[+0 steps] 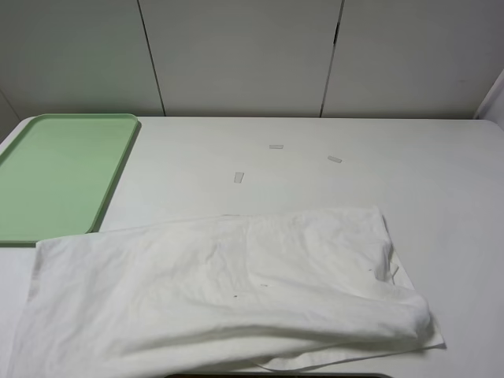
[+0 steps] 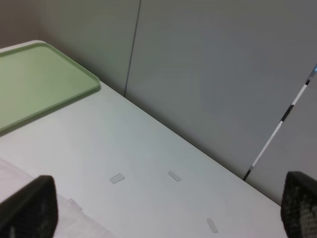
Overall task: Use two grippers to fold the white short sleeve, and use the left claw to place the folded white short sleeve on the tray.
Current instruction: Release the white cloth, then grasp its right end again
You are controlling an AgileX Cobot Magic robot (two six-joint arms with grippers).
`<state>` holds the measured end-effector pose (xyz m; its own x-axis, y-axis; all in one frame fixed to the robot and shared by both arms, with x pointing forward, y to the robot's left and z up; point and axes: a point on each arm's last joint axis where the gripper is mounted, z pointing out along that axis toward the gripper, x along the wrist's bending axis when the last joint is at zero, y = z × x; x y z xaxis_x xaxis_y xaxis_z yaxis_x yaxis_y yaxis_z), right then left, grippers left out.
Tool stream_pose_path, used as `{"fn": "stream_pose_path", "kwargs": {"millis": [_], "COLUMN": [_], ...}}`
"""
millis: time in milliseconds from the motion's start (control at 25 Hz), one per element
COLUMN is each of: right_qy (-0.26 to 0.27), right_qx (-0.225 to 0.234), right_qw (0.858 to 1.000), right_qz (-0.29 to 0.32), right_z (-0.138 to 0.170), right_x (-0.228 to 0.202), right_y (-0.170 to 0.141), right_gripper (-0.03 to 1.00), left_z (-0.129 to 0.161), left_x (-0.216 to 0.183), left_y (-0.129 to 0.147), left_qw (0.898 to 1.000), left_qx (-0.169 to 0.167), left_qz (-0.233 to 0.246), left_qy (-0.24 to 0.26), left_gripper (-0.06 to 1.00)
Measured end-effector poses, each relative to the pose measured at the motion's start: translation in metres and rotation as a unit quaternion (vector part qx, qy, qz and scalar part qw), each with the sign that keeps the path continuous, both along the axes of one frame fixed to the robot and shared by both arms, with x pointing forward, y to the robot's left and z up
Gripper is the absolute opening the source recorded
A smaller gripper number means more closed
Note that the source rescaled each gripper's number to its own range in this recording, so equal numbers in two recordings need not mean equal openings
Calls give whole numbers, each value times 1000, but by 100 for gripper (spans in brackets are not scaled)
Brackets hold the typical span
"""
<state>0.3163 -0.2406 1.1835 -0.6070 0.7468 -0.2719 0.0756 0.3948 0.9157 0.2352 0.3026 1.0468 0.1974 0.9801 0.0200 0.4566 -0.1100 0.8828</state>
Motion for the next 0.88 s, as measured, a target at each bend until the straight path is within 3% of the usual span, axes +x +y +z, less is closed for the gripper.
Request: {"fn": "stream_pose_path", "kwargs": {"millis": [200,240,560,880], "right_qy": [12,35,132,185], "right_qx": [4,12,17,18], "right_qw": [1000,999,990,982], "right_qz": [-4,-13,-38,-35], "right_z": [-1,-4,-17,-23], "right_x": [0,-1,-6,-11], "right_y": [0,-1,-4,-3], "right_gripper": [99,99,99,99], "left_z": [0,0,0,0], "left_x": [0,0,0,0], "left_y": [0,0,0,0], "left_qw": [999,999,999,999], "left_qx": [0,0,0,0], "left_qz": [38,41,43,43], "left_qy": [0,0,0,0], "left_gripper": [88,88,88,88]}}
